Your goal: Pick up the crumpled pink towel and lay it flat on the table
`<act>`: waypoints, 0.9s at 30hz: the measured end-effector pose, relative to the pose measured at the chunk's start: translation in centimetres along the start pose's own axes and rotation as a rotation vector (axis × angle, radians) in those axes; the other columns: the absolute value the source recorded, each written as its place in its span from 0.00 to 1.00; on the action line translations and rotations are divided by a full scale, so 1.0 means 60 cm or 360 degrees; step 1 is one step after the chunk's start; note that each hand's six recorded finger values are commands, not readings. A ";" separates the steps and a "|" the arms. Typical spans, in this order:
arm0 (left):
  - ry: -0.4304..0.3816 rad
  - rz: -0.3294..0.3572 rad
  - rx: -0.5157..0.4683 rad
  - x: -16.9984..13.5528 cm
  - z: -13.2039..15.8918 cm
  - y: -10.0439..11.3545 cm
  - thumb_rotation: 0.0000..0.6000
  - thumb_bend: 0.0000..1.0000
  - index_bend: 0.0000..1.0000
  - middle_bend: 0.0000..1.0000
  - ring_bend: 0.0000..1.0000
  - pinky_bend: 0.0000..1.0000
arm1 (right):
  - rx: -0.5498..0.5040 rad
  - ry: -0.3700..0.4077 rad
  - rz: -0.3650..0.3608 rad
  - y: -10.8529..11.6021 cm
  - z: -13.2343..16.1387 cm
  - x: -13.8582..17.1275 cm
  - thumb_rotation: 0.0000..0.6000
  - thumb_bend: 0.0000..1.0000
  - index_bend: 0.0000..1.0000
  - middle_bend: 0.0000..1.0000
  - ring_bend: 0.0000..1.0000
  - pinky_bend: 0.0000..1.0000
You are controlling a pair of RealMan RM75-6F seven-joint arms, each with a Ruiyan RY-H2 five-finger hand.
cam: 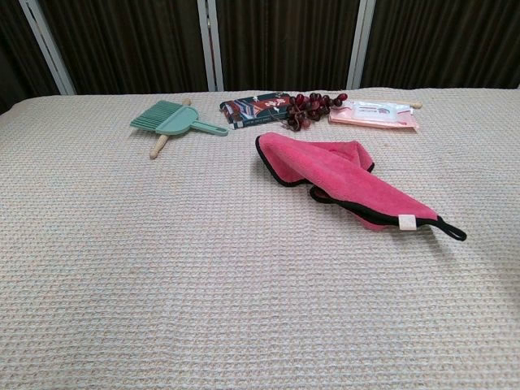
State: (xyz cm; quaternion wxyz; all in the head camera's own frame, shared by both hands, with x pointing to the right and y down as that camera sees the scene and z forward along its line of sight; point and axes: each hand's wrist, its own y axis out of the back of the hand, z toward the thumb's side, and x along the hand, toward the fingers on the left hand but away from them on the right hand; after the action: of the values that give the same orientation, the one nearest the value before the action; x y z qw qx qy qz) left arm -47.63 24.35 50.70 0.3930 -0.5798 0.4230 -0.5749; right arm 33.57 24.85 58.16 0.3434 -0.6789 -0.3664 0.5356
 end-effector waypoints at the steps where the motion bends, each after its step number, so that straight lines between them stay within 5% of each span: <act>1: -0.0002 0.0000 -0.0004 0.000 0.000 0.000 1.00 0.01 0.00 0.00 0.00 0.00 | -0.0006 -0.0002 0.0000 0.000 0.000 0.000 1.00 0.29 0.00 0.00 0.00 0.00; 16: -0.0023 0.0006 -0.0005 0.007 0.007 -0.007 1.00 0.01 0.00 0.00 0.00 0.00 | -0.0097 0.0114 -0.0073 0.000 0.041 -0.008 1.00 0.26 0.01 0.00 0.00 0.00; 27: -0.0026 0.0013 0.0027 0.013 0.007 -0.017 1.00 0.02 0.00 0.00 0.00 0.00 | -0.0116 0.0183 -0.0102 -0.051 0.125 -0.069 1.00 0.26 0.14 0.00 0.00 0.00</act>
State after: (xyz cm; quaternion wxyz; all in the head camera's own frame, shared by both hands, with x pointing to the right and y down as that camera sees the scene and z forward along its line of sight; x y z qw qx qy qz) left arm -47.16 23.97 51.91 0.4038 -0.5794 0.4171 -0.5721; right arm 25.16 23.34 61.30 0.3558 -0.7086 -0.3869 0.4707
